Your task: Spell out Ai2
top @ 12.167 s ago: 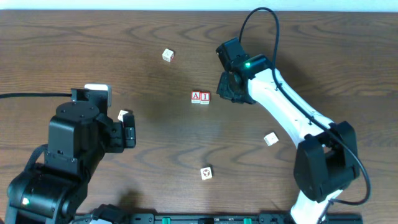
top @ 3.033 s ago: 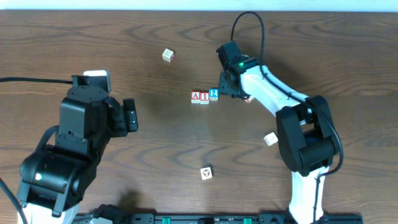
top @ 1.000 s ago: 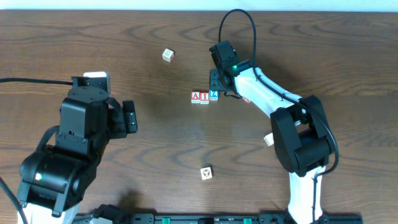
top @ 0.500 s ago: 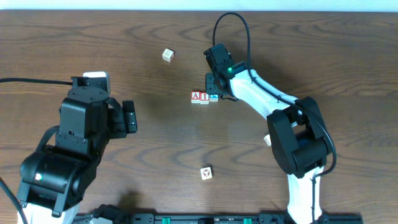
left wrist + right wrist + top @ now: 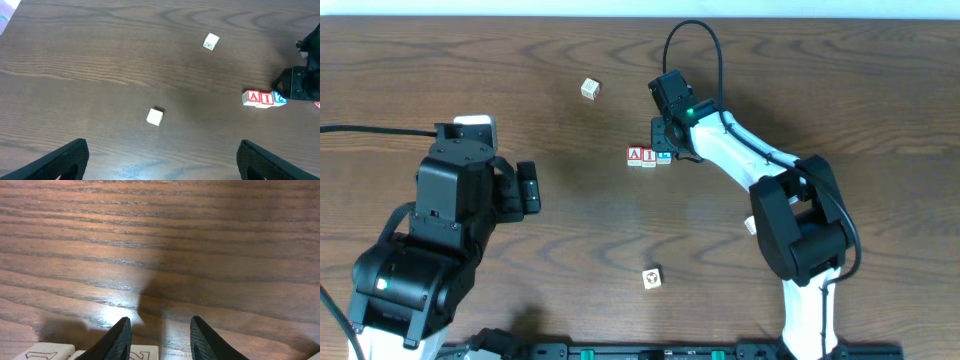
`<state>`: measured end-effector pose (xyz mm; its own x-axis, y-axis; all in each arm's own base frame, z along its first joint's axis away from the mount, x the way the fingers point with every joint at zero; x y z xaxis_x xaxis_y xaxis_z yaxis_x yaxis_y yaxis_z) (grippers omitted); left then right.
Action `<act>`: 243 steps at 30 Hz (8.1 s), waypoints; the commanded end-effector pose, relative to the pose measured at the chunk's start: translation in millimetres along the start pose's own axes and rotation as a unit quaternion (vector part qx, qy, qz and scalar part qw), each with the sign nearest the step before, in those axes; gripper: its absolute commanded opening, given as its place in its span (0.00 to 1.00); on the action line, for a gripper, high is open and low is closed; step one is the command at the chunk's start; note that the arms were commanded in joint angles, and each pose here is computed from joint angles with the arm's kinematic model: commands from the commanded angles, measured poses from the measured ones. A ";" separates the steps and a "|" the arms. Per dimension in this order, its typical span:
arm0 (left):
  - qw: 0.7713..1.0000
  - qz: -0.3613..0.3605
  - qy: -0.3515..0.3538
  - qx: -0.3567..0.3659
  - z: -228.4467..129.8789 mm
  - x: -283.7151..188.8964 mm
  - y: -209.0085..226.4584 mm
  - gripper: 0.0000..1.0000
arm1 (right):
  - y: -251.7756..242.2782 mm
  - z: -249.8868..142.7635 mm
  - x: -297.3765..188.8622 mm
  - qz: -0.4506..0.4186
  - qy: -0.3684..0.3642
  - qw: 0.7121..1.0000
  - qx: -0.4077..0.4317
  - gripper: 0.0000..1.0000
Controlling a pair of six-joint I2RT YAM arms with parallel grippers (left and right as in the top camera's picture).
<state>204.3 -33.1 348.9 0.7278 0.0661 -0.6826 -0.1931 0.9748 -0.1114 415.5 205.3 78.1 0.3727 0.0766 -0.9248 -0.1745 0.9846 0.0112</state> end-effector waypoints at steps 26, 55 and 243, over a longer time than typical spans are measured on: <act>1.000 0.007 -0.007 -0.002 3.2 -2.4 1.8 0.95 | -46.5 35.7 -51.4 -0.075 -0.084 0.993 0.040 0.40; 1.000 0.007 -0.007 -0.002 3.2 -2.4 1.8 0.96 | -30.9 -35.7 -43.0 -0.035 0.025 0.998 0.042 0.43; 0.956 -0.100 -0.277 -0.015 -159.7 118.3 56.1 0.95 | -102.4 -220.7 -160.0 -0.030 -0.468 0.866 -0.171 0.99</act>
<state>175.9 -3.7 160.5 0.9956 0.0018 -0.0941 -0.0254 0.9679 -0.2500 172.8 57.6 142.3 0.9396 0.2780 -0.1997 -0.3265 0.9031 -0.2790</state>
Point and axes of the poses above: each gripper's point midway between its finger pads, its own x axis out along the fingers, its own y axis along the line the jaws close on, z = x × y, the point moved 7 cm from there along -x, back along the fingers, and after that the axes turned 10 degrees about -x, right-handed, at the moved point
